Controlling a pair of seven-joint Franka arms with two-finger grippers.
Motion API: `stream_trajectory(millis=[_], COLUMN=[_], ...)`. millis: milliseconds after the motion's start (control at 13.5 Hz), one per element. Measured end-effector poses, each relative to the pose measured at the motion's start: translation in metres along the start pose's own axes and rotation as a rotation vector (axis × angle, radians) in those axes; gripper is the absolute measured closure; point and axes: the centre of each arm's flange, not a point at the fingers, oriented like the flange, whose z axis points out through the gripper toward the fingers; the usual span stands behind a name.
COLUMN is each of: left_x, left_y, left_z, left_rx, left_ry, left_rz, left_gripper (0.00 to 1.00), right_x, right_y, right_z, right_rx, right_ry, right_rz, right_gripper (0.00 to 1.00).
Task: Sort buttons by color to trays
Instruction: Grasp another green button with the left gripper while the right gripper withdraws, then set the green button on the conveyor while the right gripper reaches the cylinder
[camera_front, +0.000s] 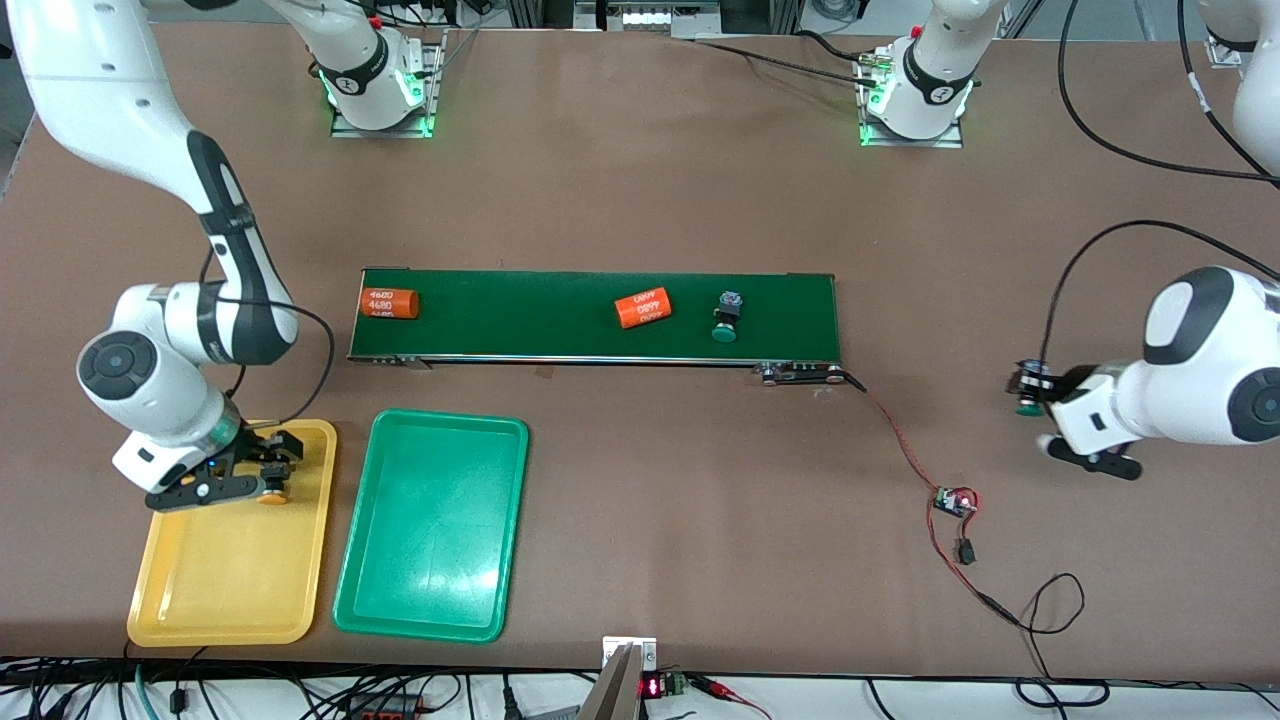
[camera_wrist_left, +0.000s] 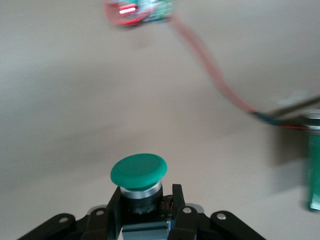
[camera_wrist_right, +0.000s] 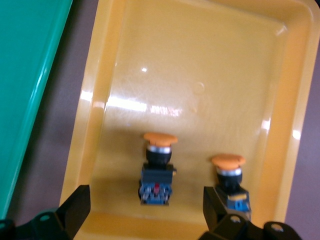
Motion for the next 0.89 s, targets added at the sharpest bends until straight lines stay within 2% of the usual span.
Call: stream_trajectory(millis=[223,520,669,892], left_x=[0.010,0.016,0.008,-0.004], left_y=[0.096,0.243,0.280,0.283], left_z=[0.001,0.045,0.079,0.121], left_rx=[-0.009,0.043,0.044,0.028], left_ry=[-0.020,-0.061,-0.065,-0.079], left_rz=[0.000,-0.015,0.005,-0.003], left_gripper=[0.59,0.59,0.59,0.59], right_x=[-0.007,-0.017,-0.027,-0.039], right_y=[-0.015,-0.062,-0.080,-0.105], right_z=[-0.042,-0.100,-0.122,-0.173], right_rx=[-0.001,0.014,0.023,0.098], right_ry=[-0.077,-0.092,-0.110,-0.147], right_rz=[0.092,0.171,0.195,0.248], right_gripper=[0.00,0.00,0.00,0.00])
